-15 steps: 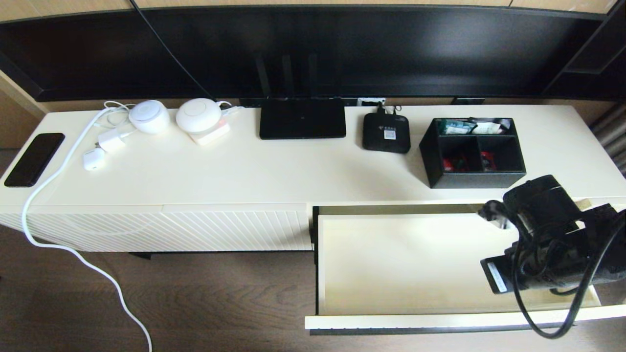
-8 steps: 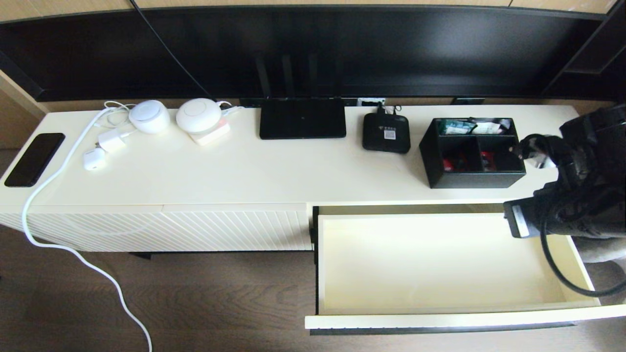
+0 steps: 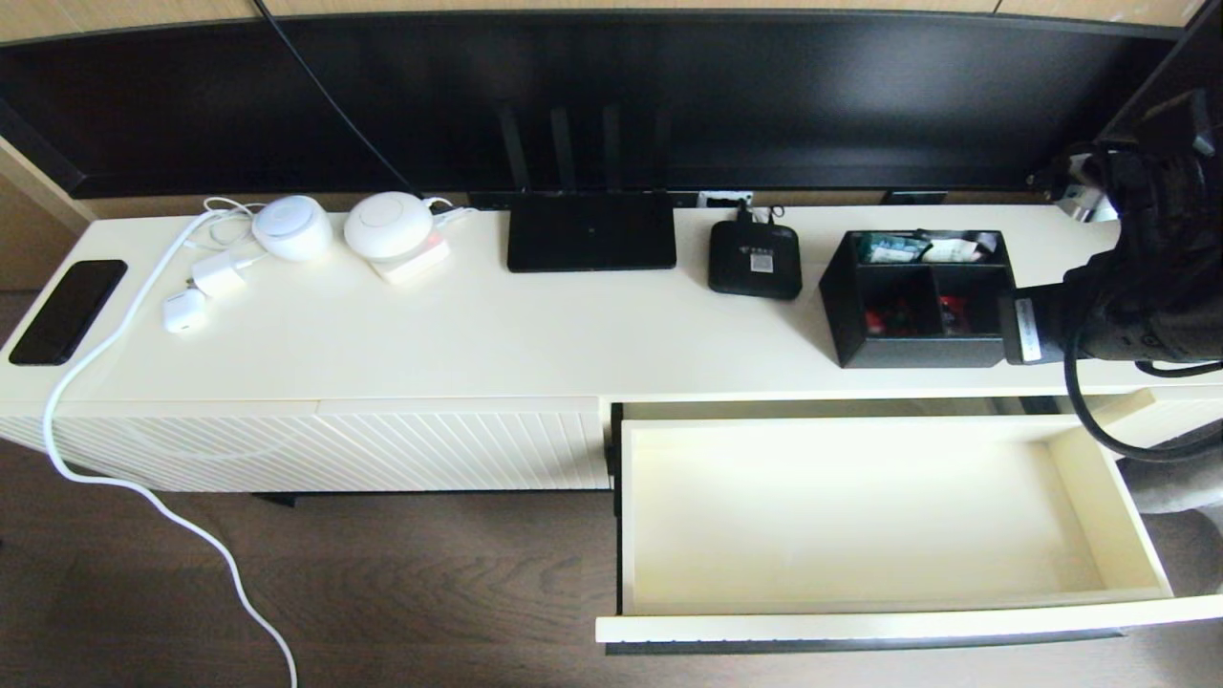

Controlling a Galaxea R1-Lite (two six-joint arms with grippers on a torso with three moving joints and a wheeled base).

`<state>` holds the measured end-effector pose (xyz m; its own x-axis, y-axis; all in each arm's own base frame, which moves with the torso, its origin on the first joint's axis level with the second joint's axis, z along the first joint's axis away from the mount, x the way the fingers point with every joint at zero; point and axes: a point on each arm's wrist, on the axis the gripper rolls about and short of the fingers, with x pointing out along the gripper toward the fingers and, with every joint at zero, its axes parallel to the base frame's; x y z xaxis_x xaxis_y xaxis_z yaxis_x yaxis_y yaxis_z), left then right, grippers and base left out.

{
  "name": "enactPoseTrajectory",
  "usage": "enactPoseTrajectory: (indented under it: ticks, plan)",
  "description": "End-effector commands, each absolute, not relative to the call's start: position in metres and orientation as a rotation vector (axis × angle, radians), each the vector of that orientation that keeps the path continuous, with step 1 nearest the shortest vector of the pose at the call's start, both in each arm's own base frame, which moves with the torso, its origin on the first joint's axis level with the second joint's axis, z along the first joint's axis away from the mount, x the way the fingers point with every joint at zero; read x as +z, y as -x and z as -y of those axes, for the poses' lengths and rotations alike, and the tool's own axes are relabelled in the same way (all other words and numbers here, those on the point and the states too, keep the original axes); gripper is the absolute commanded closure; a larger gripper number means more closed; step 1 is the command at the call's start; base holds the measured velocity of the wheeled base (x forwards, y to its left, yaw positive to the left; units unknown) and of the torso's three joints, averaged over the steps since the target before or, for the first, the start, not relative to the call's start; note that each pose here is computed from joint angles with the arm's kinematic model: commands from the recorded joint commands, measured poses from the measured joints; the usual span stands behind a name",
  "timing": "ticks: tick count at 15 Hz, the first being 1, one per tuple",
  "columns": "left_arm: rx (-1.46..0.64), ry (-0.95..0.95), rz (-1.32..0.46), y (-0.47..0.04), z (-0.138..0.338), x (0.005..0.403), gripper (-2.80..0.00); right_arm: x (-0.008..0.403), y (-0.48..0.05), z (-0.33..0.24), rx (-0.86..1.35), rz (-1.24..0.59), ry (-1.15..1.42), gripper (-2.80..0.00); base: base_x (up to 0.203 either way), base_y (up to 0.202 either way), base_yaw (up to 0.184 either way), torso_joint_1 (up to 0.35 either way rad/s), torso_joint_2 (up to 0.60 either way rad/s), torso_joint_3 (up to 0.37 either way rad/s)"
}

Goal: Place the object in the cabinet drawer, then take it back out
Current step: Put the storage box in the drawer

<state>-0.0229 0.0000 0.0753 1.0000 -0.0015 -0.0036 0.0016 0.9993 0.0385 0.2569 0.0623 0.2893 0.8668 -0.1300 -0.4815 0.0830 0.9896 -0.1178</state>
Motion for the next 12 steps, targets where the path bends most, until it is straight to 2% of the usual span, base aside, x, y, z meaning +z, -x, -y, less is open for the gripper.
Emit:
enactPoseTrajectory:
  ticks: [1,2,8,12]
  plan:
    - [-0.002,-0.038,-0.005,0.023,0.0,0.075,0.0,0.281,-0.274,-0.067,-0.122,-0.54,0.108,0.0,0.0,0.0,0.0,0.0,0.0,0.0]
    - [-0.002,-0.038,-0.005,0.023,0.0,0.075,0.0,0.28,-0.279,-0.068,-0.122,-0.539,0.107,-2.8,0.0,0.0,0.0,0.0,0.0,0.0]
    - [-0.002,-0.038,-0.004,0.023,0.0,0.075,0.0,0.286,-0.299,-0.068,-0.129,-0.515,0.075,-2.8,0.0,0.0,0.0,0.0,0.0,0.0]
    - [-0.002,-0.038,-0.005,0.023,0.0,0.075,0.0,0.284,-0.316,-0.068,-0.103,-0.549,-0.049,-2.8,0.0,0.0,0.0,0.0,0.0,0.0]
